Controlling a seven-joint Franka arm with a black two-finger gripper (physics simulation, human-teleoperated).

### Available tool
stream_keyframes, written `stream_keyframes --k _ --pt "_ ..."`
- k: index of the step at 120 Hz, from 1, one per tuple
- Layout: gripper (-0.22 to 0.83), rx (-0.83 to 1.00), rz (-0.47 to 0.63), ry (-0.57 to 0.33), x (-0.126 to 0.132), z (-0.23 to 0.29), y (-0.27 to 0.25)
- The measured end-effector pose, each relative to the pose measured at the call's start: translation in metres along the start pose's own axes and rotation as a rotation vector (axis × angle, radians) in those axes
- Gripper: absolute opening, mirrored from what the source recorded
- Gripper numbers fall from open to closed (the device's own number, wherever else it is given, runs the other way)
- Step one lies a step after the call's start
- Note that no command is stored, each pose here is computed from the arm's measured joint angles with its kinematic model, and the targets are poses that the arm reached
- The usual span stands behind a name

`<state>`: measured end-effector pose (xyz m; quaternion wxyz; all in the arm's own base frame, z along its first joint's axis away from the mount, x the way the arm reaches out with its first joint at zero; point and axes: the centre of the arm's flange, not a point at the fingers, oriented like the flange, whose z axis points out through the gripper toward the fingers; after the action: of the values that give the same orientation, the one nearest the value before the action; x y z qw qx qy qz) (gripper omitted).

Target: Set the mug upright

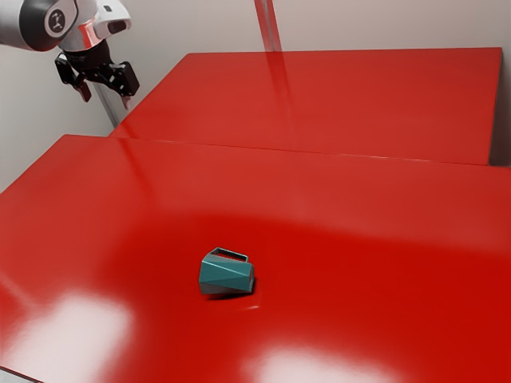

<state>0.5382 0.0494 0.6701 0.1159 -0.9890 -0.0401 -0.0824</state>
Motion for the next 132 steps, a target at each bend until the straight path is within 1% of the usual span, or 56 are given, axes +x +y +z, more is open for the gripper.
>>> stream_keyframes --k 38,52,69,92,110,132 --pt "0.62 -0.015 0.015 0.004 -0.001 0.004 0.003" --pt "0.62 -0.124 0.011 -0.034 -0.006 0.021 0.017" --pt "0.62 -0.303 -0.03 -0.126 -0.023 0.057 0.036" --pt "0.62 -0.525 -0.175 -0.299 -0.051 0.142 0.052" --pt "0.62 -0.612 -0.264 -0.402 -0.071 0.194 0.067" --pt "0.62 -0.631 -0.331 -0.497 -0.076 0.248 0.081"
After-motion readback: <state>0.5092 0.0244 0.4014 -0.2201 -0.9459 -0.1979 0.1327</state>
